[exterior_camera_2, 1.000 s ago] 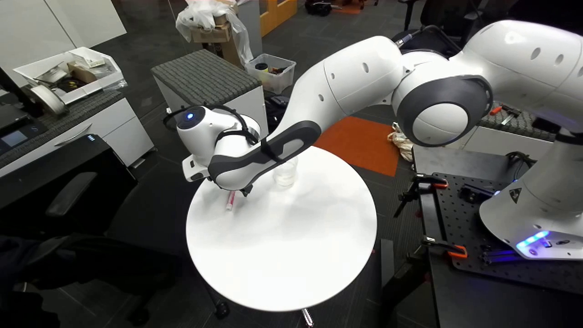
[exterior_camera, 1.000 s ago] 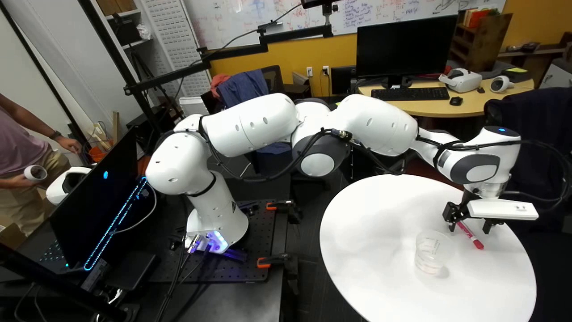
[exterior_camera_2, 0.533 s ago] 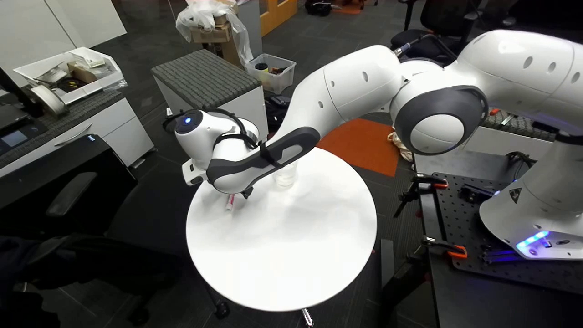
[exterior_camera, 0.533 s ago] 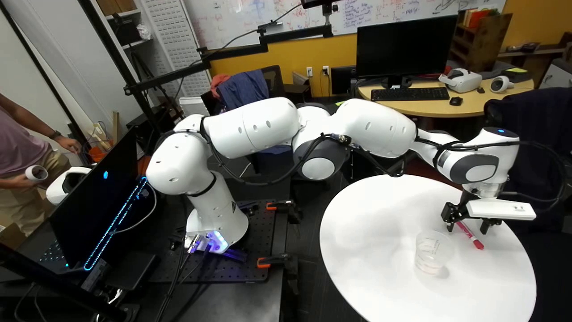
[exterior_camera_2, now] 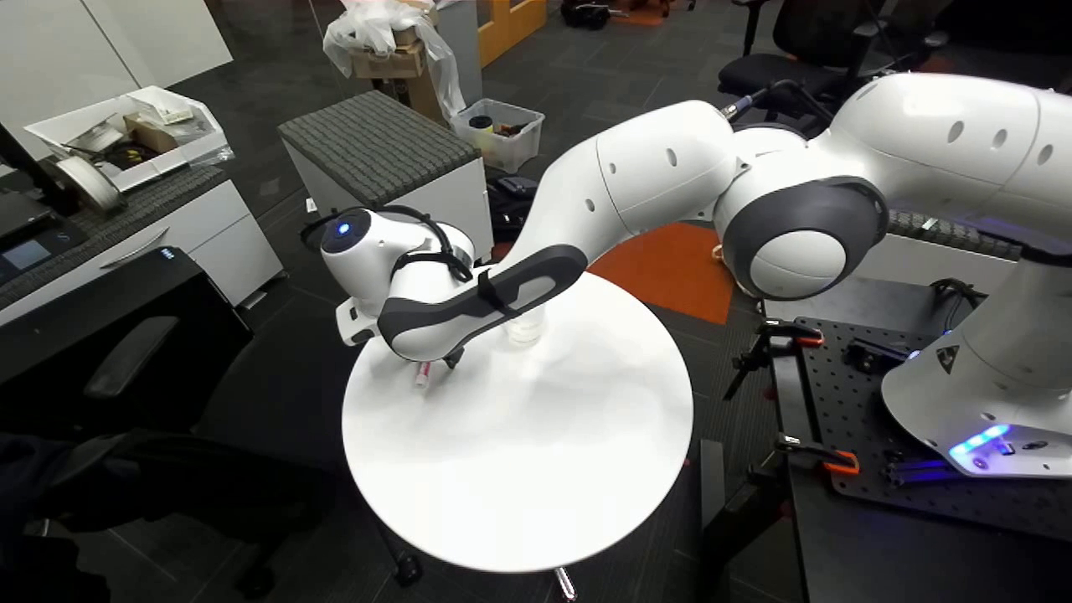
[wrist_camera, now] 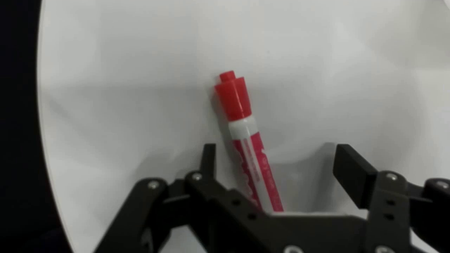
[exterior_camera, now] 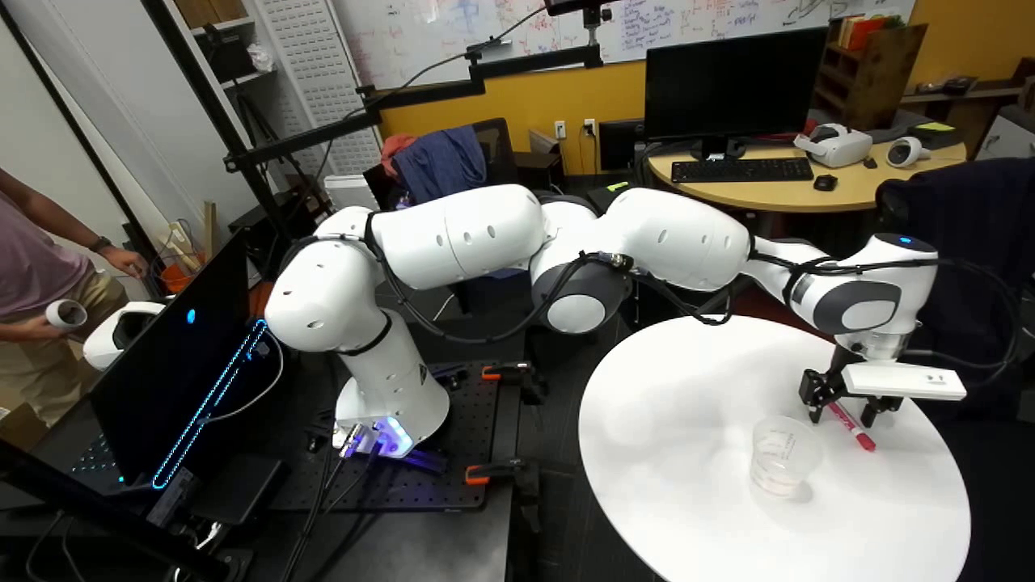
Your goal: Get the marker from the table and place it in the colorless cup
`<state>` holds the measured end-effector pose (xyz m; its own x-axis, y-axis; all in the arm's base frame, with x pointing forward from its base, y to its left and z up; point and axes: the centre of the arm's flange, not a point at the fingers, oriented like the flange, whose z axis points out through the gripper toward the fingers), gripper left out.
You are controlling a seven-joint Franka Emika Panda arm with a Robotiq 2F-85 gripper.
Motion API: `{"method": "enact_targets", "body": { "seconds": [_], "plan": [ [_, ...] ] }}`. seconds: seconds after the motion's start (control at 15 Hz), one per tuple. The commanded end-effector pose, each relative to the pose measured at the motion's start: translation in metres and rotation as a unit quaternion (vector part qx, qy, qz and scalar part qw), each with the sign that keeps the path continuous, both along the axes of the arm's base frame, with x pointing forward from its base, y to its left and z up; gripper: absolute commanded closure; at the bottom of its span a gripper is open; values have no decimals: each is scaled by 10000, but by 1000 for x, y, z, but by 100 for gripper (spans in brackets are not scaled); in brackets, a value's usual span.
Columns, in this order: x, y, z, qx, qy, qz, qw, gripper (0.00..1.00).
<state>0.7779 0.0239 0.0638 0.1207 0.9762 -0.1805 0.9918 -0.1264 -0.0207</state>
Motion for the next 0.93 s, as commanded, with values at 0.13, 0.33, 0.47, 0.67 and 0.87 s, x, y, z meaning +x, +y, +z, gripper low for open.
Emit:
{"method": "enact_targets", "body": {
  "seconds": [0.13,0.33,0.47,0.67,0.87],
  "plan": [
    [27,-2,3,-4,45,63,10000,62],
    [28,-3,5,-11,23,49,10000,84],
    [28,-3,6,-13,16,44,10000,99],
    [26,-3,10,-41,-10,24,10000,95],
    [22,0,29,-144,-160,-41,9998,95]
  ]
}}
